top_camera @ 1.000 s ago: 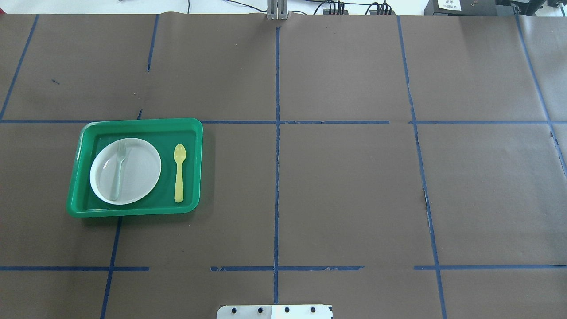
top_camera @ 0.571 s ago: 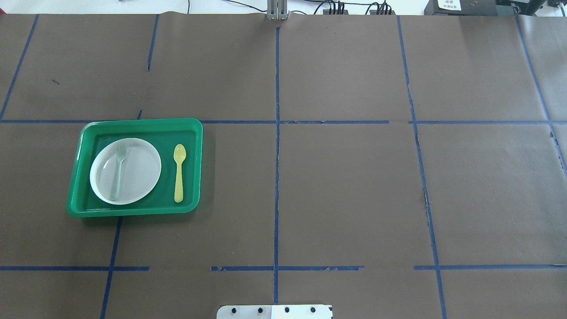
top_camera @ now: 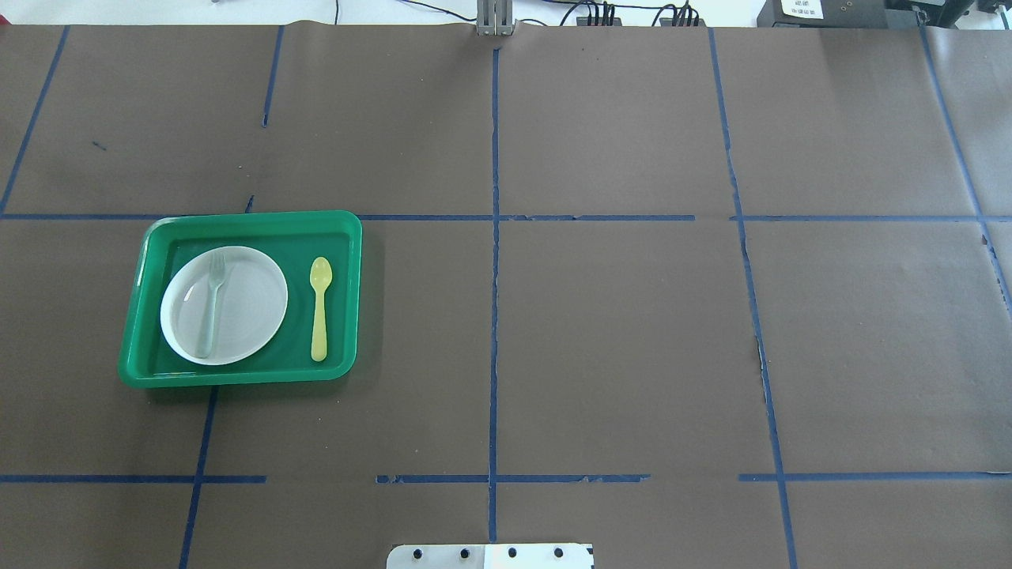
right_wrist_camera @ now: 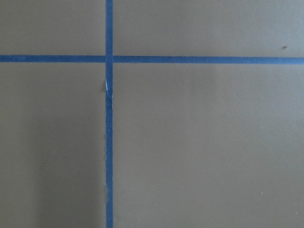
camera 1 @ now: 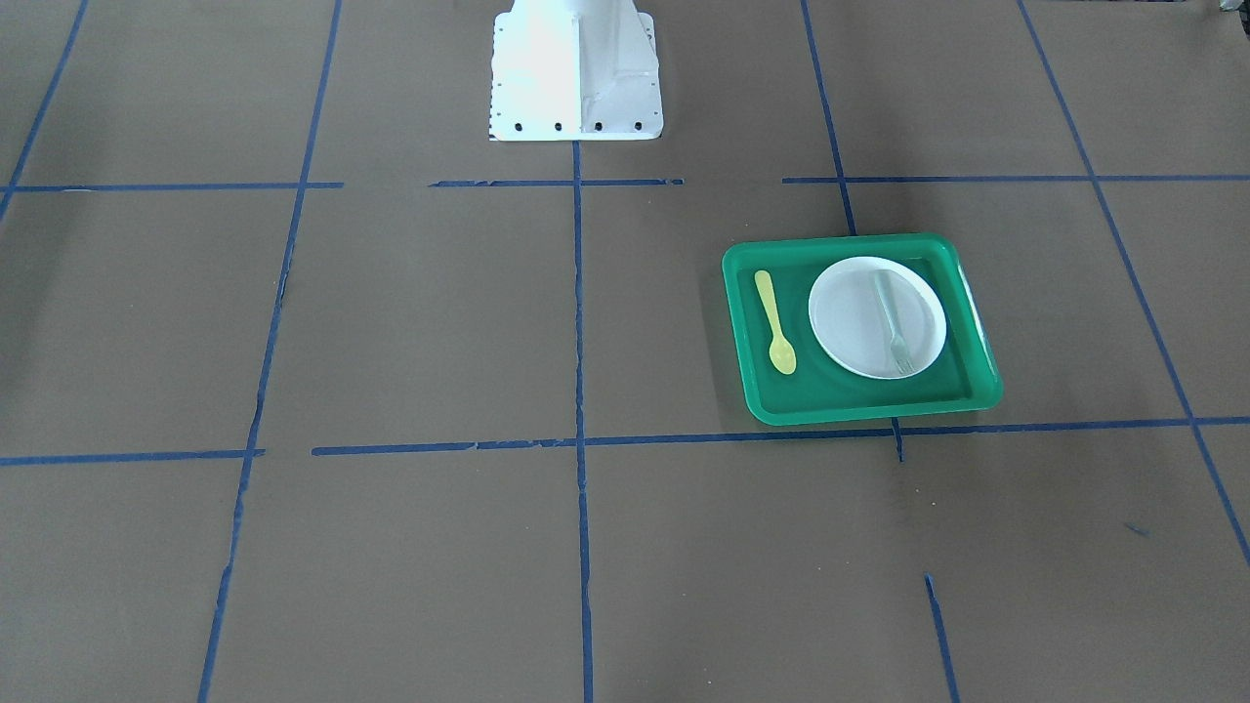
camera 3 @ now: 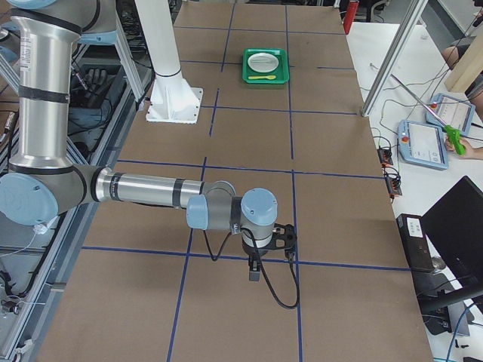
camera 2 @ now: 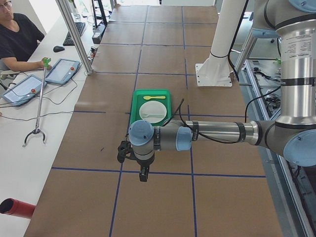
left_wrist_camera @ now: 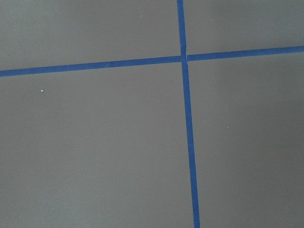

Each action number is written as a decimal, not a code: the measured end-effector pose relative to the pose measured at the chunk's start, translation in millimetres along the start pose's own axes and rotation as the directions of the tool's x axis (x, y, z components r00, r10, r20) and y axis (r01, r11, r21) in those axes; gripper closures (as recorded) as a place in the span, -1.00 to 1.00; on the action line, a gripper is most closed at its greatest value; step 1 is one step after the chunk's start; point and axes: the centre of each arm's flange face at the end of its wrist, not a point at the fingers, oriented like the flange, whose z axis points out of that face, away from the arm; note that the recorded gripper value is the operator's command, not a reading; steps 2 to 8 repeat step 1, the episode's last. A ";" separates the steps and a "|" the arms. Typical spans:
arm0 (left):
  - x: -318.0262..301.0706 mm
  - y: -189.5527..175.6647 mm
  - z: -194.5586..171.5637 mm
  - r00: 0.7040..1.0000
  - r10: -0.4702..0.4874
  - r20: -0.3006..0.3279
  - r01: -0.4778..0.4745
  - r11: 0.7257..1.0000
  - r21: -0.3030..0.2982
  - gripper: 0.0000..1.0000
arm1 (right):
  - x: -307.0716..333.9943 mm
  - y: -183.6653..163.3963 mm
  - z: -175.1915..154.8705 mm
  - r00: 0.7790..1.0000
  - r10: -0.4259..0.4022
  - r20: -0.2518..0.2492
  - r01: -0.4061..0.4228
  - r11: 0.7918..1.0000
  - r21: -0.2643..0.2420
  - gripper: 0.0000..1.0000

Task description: Place spoon

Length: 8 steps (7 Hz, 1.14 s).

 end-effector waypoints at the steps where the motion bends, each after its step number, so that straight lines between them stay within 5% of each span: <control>1: 0.0 0.0 0.0 1.000 0.000 0.000 0.000 1.000 0.000 -1.00 | 0.0 0.0 0.0 1.000 0.000 0.000 0.000 1.000 0.000 -1.00; 8: 0.0 0.0 0.0 1.000 0.000 0.000 0.000 1.000 0.000 -1.00 | 0.0 0.0 0.0 1.000 0.000 0.000 0.000 1.000 0.000 -1.00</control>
